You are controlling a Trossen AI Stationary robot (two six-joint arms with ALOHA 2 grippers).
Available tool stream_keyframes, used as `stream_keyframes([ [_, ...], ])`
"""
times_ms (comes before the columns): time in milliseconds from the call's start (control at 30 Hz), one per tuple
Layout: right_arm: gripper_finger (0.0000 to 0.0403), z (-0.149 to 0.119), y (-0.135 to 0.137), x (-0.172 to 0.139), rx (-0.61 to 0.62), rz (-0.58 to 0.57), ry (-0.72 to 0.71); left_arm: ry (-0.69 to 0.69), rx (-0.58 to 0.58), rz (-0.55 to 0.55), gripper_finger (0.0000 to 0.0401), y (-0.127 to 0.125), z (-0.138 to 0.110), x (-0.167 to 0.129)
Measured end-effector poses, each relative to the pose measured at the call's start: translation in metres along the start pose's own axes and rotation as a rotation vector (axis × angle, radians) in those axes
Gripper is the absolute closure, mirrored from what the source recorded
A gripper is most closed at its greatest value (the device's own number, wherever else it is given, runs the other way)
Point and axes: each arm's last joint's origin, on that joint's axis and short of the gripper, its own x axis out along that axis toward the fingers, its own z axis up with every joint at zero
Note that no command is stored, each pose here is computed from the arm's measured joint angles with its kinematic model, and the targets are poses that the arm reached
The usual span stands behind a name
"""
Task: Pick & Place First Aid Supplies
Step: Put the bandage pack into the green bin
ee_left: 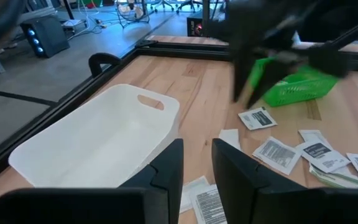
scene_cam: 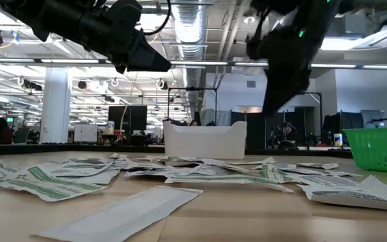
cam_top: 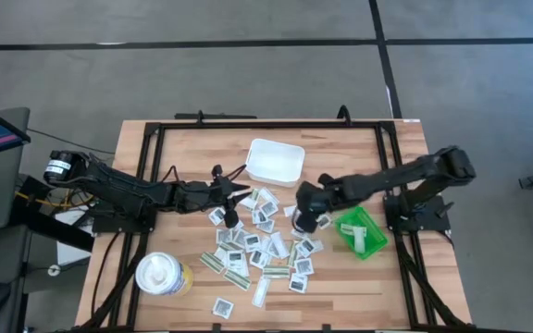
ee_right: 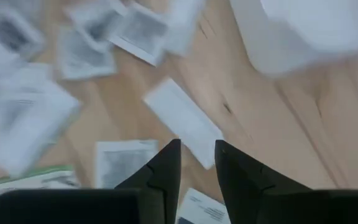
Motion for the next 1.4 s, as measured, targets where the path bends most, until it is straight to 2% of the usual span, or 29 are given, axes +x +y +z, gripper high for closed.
stream_keyframes([
  [167, 0.0310, 0.004, -0.018, 0.034, 0.046, 0.001, 0.159, 0.000, 0.000, -0.007, 0.0316, 0.000, 0.000, 0.000],
  [467, 0.0310, 0.007, -0.032, 0.070, 0.052, 0.013, 0.240, -0.003, 0.006, -0.007, 0.0316, 0.000, 0.000, 0.000],
  [667, 0.0310, 0.016, -0.030, 0.071, 0.056, 0.069, 0.171, -0.004, 0.006, -0.007, 0.0316, 0.000, 0.000, 0.000],
  [933, 0.0310, 0.016, -0.030, 0.070, 0.023, 0.080, 0.172, -0.004, 0.006, -0.007, 0.0316, 0.000, 0.000, 0.000],
  [1233, 0.0310, 0.023, -0.027, 0.072, -0.002, 0.116, 0.092, -0.004, 0.005, -0.007, 0.0316, 0.000, 0.000, 0.000],
  [1400, 0.0310, 0.022, -0.027, 0.073, -0.003, 0.109, 0.107, -0.005, 0.005, -0.008, 0.0316, 0.000, 0.000, 0.000],
])
